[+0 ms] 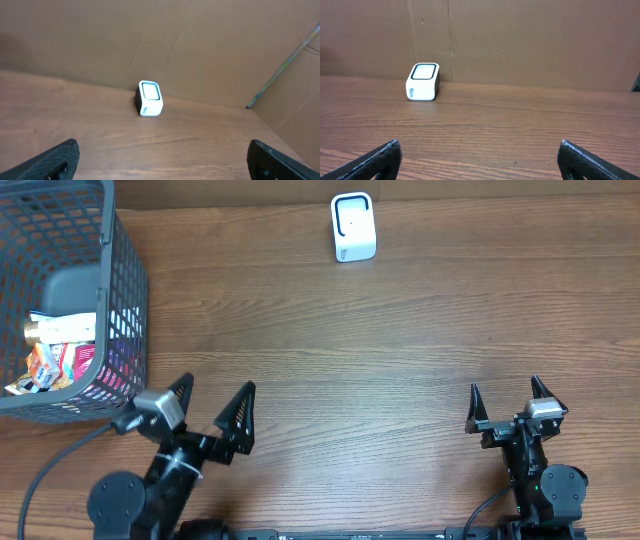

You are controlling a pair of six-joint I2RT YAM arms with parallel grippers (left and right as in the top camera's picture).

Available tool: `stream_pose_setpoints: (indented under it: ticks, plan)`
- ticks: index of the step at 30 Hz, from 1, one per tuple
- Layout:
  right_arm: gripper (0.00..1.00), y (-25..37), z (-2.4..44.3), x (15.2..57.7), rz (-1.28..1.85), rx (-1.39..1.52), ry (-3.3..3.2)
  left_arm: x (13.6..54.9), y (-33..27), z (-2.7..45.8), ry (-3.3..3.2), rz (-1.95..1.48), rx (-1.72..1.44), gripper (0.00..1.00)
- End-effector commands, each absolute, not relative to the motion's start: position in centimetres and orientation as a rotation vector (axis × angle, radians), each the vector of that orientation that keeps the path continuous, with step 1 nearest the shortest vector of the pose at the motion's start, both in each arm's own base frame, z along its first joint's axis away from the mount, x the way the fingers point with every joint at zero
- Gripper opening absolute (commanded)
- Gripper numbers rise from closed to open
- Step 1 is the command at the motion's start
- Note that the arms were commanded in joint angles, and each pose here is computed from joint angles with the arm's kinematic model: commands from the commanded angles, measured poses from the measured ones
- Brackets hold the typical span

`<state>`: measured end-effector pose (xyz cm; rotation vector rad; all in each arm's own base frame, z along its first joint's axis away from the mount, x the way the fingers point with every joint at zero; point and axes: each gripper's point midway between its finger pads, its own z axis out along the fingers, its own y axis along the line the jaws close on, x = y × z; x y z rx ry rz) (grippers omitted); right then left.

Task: Scan the item barcode
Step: 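Move the left gripper over the grey basket and lower into it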

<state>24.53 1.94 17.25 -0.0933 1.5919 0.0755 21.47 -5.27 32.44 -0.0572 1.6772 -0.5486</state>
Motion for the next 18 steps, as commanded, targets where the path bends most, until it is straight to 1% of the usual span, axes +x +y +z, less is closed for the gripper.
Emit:
stream_pose_setpoints:
  ticks: [1,3,5,11,18]
  plan:
    - [1.00,1.8,17.1,24.6,0.074,-0.085,1.588,21.3,-6.0,34.7,1.631,-0.543,0.033,1.00]
    - [1.00,1.8,17.1,24.6,0.074,-0.085,1.589,21.2,-6.5,35.0,1.615,-0.507,0.120,1.00]
    - [1.00,1.8,17.1,24.6,0.074,-0.085,1.588,21.3,-6.4,34.7,1.638,-0.478,0.137,1.00]
    - [1.00,1.8,17.1,24.6,0.074,-0.085,1.588,23.3,-3.7,32.9,1.937,-0.373,-0.056,1.00]
    - [1.00,1.8,17.1,24.6,0.074,-0.085,1.588,25.9,-4.4,32.0,2.209,-0.385,0.028,1.00]
